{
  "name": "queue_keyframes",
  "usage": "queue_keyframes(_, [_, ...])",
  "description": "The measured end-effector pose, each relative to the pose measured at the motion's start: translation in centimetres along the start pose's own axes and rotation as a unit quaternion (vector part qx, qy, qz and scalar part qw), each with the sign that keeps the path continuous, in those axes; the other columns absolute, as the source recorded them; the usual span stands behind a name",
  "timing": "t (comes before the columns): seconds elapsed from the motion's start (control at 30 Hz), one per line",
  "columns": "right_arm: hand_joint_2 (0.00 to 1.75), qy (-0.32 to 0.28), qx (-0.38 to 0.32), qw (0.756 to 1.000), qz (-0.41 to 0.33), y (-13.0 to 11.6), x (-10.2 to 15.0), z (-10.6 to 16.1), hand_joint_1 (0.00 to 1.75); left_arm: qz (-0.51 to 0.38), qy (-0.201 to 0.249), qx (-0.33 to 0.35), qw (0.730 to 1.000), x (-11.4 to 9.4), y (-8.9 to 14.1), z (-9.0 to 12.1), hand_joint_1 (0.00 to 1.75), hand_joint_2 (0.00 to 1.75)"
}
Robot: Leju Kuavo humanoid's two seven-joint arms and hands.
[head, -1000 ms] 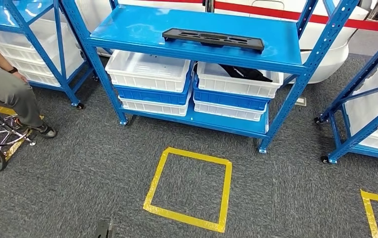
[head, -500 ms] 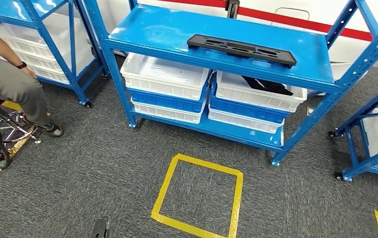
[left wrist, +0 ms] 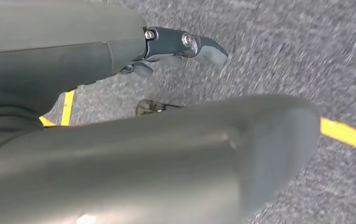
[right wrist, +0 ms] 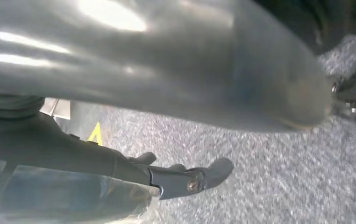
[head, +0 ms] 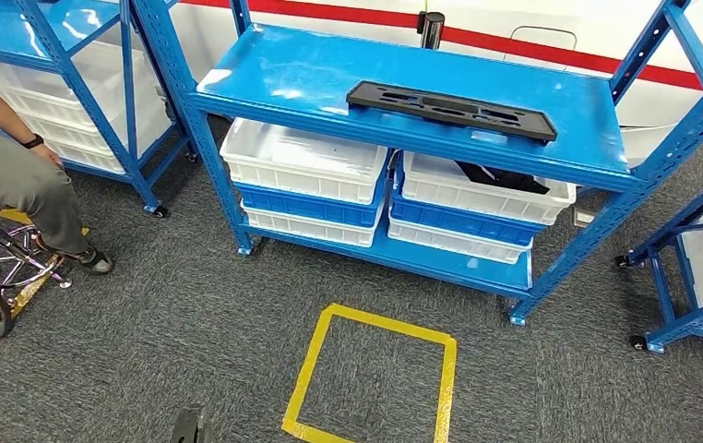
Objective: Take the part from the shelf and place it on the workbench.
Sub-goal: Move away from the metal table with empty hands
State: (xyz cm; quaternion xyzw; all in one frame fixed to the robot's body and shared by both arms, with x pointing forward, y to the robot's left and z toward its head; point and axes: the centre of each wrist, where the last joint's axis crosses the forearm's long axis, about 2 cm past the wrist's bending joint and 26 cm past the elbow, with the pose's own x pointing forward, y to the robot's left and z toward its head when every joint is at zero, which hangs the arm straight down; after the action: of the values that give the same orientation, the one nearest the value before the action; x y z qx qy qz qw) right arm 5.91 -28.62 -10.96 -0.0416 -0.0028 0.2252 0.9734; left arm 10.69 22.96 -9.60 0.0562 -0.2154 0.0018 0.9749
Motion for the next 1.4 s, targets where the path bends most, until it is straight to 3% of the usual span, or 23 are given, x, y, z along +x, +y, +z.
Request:
queue_keyframes(0.37, [0.0,-0.007,-0.001,1.0,0.004,-0.08,0.25,0.04,0.0,0.002,0.001,0.002,1.0,-0.02,0.14,-0.03,0.0,0.0])
queue_keyframes(0.5, [1.75,-0.006,-0.001,1.0,0.006,0.01,0.07,0.01,0.0,0.002,0.0,0.003,1.0,0.1,0.09,-0.04,0.0,0.0])
queue_keyframes(1.4, [1.75,0.004,-0.01,1.0,0.013,-0.28,0.24,0.03,0.0,0.002,0.005,0.006,1.0,0.48,0.29,-0.16,0.0,0.0])
